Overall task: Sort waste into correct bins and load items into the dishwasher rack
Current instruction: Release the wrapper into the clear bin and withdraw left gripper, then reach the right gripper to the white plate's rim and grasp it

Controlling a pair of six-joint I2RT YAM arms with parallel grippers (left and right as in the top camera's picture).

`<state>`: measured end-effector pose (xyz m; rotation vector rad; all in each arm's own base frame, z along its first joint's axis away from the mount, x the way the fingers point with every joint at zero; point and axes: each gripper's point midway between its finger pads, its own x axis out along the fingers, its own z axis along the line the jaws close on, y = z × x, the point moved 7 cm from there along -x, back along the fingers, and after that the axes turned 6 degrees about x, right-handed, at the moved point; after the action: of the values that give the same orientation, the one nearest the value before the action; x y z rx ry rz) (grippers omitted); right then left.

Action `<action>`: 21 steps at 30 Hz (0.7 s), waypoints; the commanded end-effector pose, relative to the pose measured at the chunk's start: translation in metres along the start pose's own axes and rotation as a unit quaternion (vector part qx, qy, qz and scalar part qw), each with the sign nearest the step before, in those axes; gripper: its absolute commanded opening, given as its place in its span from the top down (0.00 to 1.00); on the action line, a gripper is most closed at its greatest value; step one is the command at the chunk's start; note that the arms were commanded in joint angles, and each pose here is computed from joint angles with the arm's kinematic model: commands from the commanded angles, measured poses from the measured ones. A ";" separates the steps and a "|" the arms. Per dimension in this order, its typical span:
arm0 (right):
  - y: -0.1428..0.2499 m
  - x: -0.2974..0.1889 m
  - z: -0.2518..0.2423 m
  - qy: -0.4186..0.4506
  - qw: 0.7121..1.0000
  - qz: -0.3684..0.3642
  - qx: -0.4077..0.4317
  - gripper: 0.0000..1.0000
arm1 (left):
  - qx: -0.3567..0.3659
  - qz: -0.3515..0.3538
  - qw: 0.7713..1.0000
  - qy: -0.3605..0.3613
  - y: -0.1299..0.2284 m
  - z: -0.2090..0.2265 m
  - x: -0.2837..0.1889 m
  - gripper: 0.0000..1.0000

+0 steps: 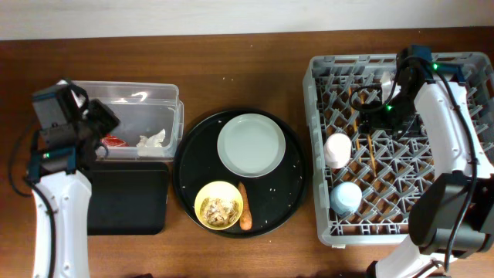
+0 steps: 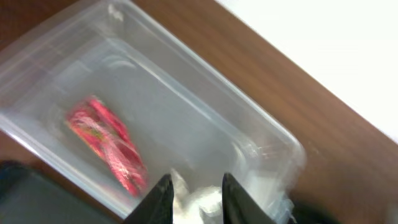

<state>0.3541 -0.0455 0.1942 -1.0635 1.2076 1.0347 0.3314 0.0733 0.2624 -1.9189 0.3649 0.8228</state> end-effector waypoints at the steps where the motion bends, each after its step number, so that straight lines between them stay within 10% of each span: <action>1: 0.002 0.000 0.004 -0.010 1.000 0.001 -0.001 0.02 | 0.035 0.082 0.983 0.158 0.029 -0.050 -0.018 0.66; 3: 0.003 -0.001 0.014 -0.060 0.998 0.005 -0.001 0.02 | 0.085 0.133 0.972 0.173 0.056 -0.069 -0.022 0.26; 21: 0.009 -0.004 0.029 -0.136 0.990 0.024 0.002 0.00 | 0.292 0.276 0.905 0.141 0.171 -0.129 -0.061 0.50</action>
<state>0.3529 -0.0288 0.1960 -0.9447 1.0960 1.1192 0.2397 -0.1252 0.2251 -1.3901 1.2633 0.6933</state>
